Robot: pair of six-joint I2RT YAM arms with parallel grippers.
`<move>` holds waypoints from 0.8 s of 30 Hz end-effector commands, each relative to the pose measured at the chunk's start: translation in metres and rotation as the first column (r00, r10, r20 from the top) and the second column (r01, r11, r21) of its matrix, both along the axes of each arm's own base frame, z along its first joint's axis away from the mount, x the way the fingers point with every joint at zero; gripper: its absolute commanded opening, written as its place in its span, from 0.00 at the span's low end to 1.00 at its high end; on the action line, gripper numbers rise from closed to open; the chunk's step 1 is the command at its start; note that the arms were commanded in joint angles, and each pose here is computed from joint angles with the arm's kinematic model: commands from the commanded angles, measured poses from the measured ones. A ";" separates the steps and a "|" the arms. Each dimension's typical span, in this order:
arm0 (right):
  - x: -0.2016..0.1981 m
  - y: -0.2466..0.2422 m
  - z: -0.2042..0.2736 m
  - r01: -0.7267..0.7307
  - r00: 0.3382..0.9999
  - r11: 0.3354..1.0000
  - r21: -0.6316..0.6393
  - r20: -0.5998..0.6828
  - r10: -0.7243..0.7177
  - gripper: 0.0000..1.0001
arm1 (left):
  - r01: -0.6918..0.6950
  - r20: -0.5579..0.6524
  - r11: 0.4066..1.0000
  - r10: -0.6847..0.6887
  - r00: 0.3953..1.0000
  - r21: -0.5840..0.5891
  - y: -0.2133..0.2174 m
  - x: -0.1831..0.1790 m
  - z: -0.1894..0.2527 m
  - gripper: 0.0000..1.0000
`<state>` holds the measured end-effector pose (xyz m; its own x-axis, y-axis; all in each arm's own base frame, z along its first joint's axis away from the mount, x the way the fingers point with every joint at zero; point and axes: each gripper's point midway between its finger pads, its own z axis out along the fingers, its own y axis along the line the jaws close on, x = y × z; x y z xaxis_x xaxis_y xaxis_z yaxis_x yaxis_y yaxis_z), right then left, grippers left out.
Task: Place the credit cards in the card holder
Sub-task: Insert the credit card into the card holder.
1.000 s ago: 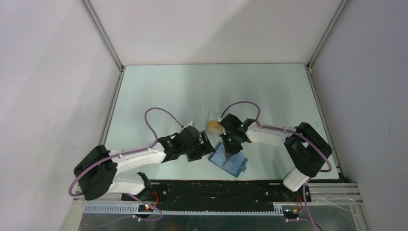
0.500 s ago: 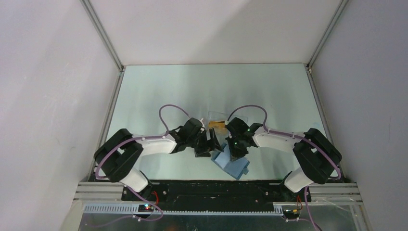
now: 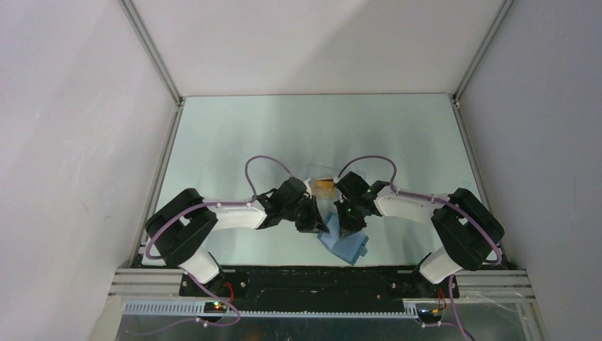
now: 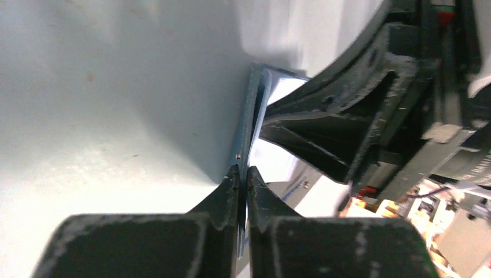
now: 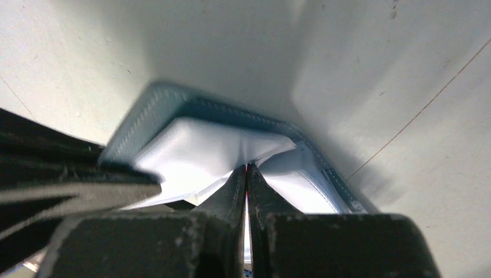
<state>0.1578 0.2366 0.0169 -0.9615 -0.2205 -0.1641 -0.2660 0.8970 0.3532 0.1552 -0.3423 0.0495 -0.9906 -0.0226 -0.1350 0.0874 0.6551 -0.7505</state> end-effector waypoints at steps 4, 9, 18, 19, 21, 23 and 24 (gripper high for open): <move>0.008 -0.004 0.007 0.000 1.000 1.000 -0.018 0.030 0.001 0.05 | -0.227 0.026 0.974 0.226 0.974 0.013 0.026 0.004 0.005 0.00; 0.003 -0.002 0.009 -0.009 0.999 1.000 -0.018 0.034 0.009 0.06 | -0.381 0.022 0.925 0.381 0.924 -0.007 0.046 -0.009 0.010 0.00; 0.005 -0.003 -0.006 -0.010 0.999 0.998 -0.061 0.031 0.012 0.06 | -0.499 -0.033 0.865 0.501 0.865 0.054 0.059 -0.026 -0.002 0.00; 0.005 -0.002 -0.004 -0.010 0.999 0.998 -0.057 0.036 0.012 0.06 | -0.510 -0.026 0.856 0.514 0.858 0.083 0.064 -0.028 -0.006 0.00; 0.007 -0.001 0.001 -0.009 0.999 0.999 -0.042 0.048 0.011 0.06 | -0.531 -0.029 0.843 0.534 0.845 0.084 0.066 -0.030 -0.006 0.00; 0.008 0.002 0.008 -0.010 0.998 1.000 -0.017 0.059 0.011 0.06 | -0.540 -0.027 0.838 0.543 0.839 0.076 0.067 -0.032 -0.004 0.00; 0.008 0.003 0.013 -0.011 0.998 1.000 0.000 0.066 0.011 0.07 | -0.541 -0.021 0.838 0.544 0.839 0.075 0.069 -0.033 -0.004 0.01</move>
